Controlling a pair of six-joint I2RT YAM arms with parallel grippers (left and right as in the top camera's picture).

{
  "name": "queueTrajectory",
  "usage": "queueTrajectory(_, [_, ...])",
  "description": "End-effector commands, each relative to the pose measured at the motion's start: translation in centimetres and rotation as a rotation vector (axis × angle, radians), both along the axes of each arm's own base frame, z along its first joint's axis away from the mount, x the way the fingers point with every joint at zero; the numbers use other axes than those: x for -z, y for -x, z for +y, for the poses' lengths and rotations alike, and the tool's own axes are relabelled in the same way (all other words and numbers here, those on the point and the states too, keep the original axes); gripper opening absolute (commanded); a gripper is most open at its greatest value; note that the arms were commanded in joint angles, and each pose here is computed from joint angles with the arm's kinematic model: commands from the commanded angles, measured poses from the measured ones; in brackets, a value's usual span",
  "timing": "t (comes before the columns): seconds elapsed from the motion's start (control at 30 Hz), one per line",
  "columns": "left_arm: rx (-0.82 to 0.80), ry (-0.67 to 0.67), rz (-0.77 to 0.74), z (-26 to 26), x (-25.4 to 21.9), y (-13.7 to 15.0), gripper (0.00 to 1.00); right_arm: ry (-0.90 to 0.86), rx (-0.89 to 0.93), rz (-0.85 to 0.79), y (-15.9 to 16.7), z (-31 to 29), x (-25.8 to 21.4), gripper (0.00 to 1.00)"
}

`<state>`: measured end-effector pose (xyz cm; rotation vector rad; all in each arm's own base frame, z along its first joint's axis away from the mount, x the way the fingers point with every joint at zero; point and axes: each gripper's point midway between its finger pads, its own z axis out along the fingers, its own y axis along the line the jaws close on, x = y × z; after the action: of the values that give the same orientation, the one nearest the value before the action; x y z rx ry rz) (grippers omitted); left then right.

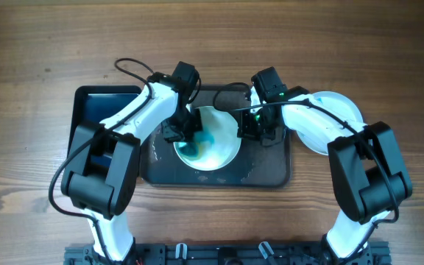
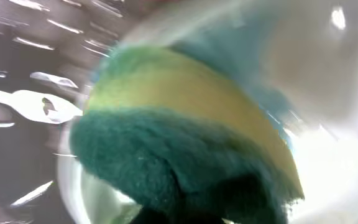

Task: Clean dirty plates on tray and stack at the side
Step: 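Scrub the third plate with the sponge while the right gripper holds it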

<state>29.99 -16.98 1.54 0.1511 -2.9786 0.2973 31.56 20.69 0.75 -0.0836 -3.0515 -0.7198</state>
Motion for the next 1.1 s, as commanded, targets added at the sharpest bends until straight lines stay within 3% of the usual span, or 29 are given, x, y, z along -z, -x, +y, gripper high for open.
queueTrajectory(0.0, [0.184,0.388,0.089,-5.4,-2.1,2.6,0.04,0.04,0.016,0.01,0.1,-0.7,0.9,0.04])
queueTrajectory(0.13, [0.2,0.377,0.01,-5.5,-1.7,1.0,0.04,0.039,0.016,0.01,0.1,-0.7,0.8,0.04])
queueTrajectory(0.23, [0.123,0.163,-0.09,-2.8,0.1,-1.8,0.04,0.04,0.014,0.01,0.2,-0.8,0.9,0.04])
queueTrajectory(0.37, [-0.035,-0.249,-0.215,3.9,1.1,-4.6,0.04,0.04,0.009,0.009,0.2,-0.8,0.9,0.04])
queueTrajectory(0.47, [-0.06,-0.347,-0.233,5.6,0.9,-4.7,0.04,0.039,0.009,0.007,0.1,-0.7,0.8,0.04])
queueTrajectory(0.67, [-0.104,-0.37,-0.194,5.6,-2.4,-5.0,0.04,0.038,0.009,0.004,0.1,-0.7,0.8,0.04])
queueTrajectory(0.9, [-0.113,-0.354,-0.22,5.1,-10.2,-6.7,0.04,0.035,-0.009,-0.004,0.1,-0.6,0.8,0.04])
queueTrajectory(1.07, [-0.14,-0.357,-0.217,6.1,-10.4,-7.1,0.04,0.026,-0.01,-0.026,-0.4,-0.4,0.7,0.04])
